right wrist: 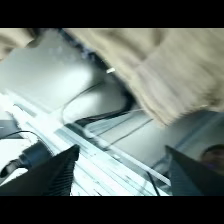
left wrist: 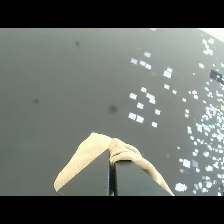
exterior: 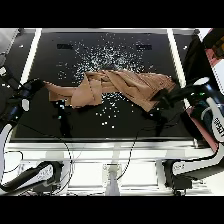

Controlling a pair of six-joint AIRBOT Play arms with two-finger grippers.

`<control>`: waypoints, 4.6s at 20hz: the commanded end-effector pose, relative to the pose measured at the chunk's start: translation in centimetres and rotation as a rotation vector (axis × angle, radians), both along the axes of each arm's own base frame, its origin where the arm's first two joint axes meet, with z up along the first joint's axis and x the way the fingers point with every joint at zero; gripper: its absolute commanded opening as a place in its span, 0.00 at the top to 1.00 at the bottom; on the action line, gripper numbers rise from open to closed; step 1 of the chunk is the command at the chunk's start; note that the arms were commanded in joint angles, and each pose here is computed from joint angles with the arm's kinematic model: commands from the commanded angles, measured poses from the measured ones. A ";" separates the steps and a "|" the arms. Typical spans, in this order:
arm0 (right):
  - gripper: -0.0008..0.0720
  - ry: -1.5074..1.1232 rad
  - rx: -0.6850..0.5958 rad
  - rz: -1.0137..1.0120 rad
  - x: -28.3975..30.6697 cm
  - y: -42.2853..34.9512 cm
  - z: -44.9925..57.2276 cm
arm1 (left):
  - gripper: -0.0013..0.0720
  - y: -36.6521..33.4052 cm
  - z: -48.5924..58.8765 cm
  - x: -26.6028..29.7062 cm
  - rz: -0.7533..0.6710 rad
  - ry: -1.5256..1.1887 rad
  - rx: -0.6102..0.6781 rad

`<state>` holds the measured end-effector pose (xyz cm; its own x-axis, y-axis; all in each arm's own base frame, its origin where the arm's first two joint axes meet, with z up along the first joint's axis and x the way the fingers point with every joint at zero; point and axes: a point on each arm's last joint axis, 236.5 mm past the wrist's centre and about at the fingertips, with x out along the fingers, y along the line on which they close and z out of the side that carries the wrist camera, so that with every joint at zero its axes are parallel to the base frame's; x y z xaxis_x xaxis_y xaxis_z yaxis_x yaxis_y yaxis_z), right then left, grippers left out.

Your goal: Fold the clothes and pants, and hang the long-sleeved shirts on hangers.

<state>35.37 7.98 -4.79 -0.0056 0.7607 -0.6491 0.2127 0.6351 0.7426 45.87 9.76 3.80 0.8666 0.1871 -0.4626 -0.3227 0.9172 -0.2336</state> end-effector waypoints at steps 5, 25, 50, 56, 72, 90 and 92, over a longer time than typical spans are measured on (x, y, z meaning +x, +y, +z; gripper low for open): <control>0.13 0.007 -0.067 -0.093 0.0 3.4 -4.3 | 0.96 0.0 0.0 0.0 0.000 -0.001 0.000; 0.23 -0.073 -0.255 -0.494 1.8 -1.1 -7.4 | 0.96 0.0 0.0 0.0 0.000 0.000 0.000; 0.94 -0.553 -0.349 -0.337 10.0 -0.8 4.6 | 0.22 -17.4 -9.6 -10.5 -0.699 0.570 0.047; 0.94 -0.557 -0.365 -0.326 10.0 -1.0 4.4 | 0.22 -18.4 -13.3 -7.9 -0.658 0.541 0.044; 0.94 -0.659 -0.404 -0.312 12.2 -1.8 7.9 | 0.96 -17.5 0.5 1.3 -0.538 0.098 0.138; 0.94 -0.785 -0.452 -0.422 14.8 -10.0 21.0 | 0.96 -1.5 20.0 1.8 -0.190 -0.263 0.482; 0.94 -0.857 -0.468 -0.498 16.4 -11.1 22.5 | 0.96 -1.0 19.4 2.7 -0.180 -0.267 0.503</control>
<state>50.62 -1.13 16.28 0.7706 0.2889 -0.5681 0.0194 0.8803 0.4740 47.86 8.08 23.30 0.9789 0.1454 -0.1439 -0.1227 0.9801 0.1559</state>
